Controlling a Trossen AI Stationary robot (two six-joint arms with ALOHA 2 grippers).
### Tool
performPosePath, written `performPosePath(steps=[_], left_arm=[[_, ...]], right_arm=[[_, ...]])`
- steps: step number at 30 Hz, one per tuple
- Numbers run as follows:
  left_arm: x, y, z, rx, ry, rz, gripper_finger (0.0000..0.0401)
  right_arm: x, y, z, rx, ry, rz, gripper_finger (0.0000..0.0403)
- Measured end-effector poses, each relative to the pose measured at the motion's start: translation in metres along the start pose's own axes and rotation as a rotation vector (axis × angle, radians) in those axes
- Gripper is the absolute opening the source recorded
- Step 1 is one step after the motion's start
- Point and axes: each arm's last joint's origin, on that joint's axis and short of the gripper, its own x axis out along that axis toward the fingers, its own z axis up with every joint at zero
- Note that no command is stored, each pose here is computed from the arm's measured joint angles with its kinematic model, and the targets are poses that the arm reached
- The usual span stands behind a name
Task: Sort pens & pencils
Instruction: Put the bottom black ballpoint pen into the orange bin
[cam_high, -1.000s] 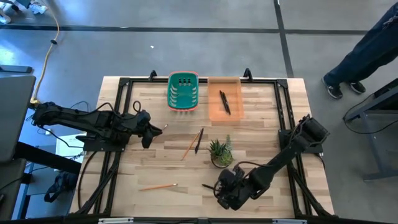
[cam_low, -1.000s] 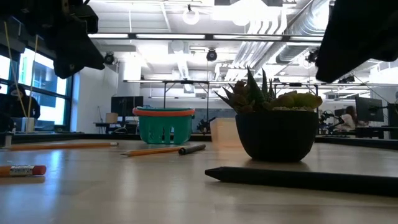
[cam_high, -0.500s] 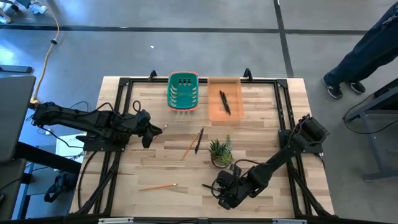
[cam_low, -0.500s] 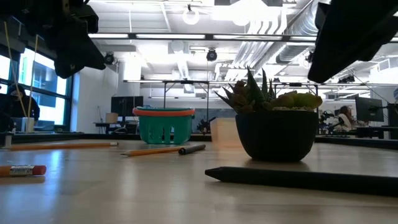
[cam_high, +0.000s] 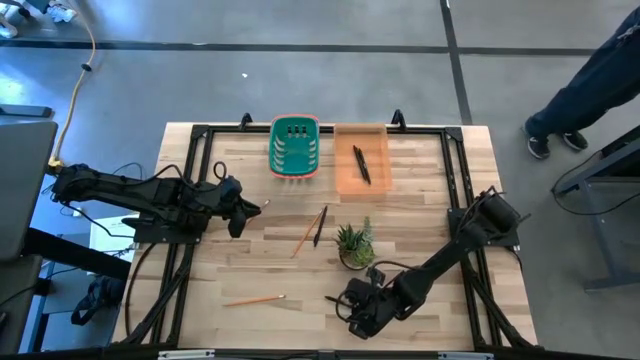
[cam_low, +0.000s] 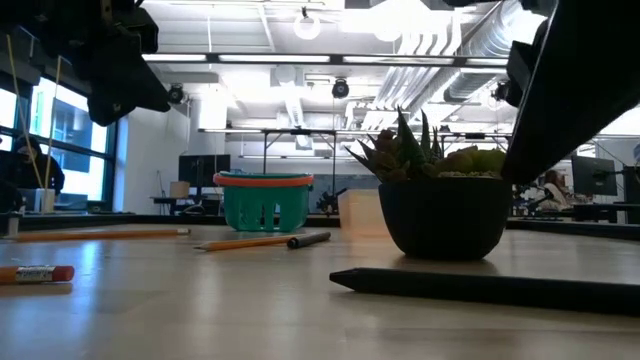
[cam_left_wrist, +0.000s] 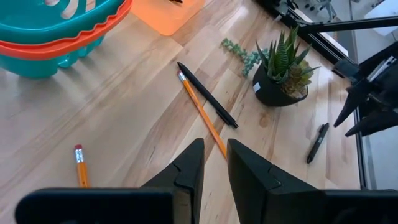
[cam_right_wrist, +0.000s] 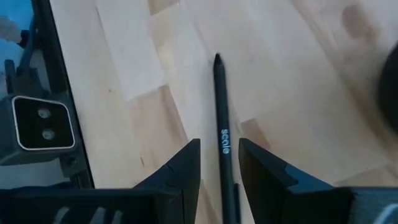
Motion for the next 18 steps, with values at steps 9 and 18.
performPosePath(steps=[9,18], left_arm=[[0.0,-0.0005,0.0006,-0.003,-0.006,-0.005,0.0058],[0.0,-0.0012,0.0015,-0.006,-0.015,-0.013,0.0058]], right_arm=[[0.0034,-0.0034,-0.0037,0.005,0.035,-0.032,0.0102],[0.0093,-0.0078,-0.0006,0.018,0.044,-0.051,0.0102]])
